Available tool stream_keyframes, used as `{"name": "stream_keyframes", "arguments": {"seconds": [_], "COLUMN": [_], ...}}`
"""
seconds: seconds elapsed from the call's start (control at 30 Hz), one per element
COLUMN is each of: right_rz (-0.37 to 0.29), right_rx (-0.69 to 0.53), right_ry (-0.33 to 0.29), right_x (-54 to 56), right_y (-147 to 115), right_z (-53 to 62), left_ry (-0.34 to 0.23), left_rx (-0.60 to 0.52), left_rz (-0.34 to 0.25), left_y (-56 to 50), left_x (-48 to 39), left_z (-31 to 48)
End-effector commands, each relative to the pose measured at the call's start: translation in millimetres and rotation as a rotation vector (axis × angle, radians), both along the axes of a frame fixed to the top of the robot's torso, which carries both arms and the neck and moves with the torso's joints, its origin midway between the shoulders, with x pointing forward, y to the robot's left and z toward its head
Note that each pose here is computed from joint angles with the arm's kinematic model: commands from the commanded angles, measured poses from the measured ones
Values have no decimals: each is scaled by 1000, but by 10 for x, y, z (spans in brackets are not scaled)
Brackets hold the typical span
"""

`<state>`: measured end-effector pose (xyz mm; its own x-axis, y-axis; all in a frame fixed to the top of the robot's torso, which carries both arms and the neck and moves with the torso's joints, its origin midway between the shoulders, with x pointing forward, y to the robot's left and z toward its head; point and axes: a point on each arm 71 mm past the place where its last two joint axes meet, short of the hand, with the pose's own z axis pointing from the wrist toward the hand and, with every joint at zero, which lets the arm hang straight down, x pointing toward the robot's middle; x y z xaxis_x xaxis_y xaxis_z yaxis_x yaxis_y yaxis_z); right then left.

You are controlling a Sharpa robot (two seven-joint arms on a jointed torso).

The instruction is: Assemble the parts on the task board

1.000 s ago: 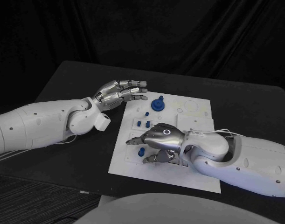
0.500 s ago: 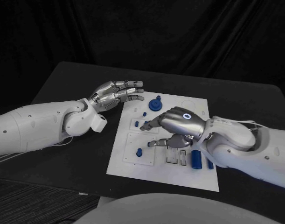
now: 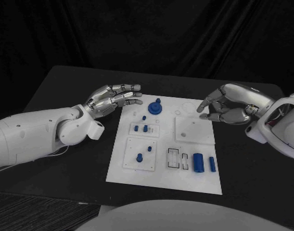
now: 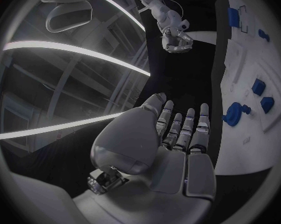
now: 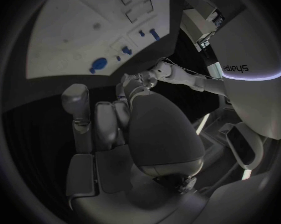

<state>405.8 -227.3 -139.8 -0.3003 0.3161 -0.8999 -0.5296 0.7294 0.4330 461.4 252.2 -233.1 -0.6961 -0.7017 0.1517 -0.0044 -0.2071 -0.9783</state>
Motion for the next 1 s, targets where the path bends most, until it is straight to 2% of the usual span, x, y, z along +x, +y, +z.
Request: {"name": "stream_keyframes", "arguments": {"seconds": [0.03, 0.17, 0.27, 0.43, 0.77, 1.0], "right_rz": [-166, -220, -237, -247, -251, -261], "right_rx": [-274, -345, -387, -435, -443, -464], "right_ry": [319, 362, 385, 421, 472, 502], "right_x": [5, -10, -16, -28, -58, -115], "right_y": [-238, -343, -365, -352, -272, -172], "right_z": [-276, -370, -433, -514, -594, -706], "left_ry": [-44, -47, -49, -51, -47, -43], "left_rx": [-37, -40, -40, -41, -40, -40], "left_rz": [32, 31, 33, 36, 34, 29], "left_y": [-11, -12, -7, 7, 20, 17], "left_x": [-3, -2, 1, 5, 9, 10], "left_z": [42, 44, 43, 42, 34, 25]}}
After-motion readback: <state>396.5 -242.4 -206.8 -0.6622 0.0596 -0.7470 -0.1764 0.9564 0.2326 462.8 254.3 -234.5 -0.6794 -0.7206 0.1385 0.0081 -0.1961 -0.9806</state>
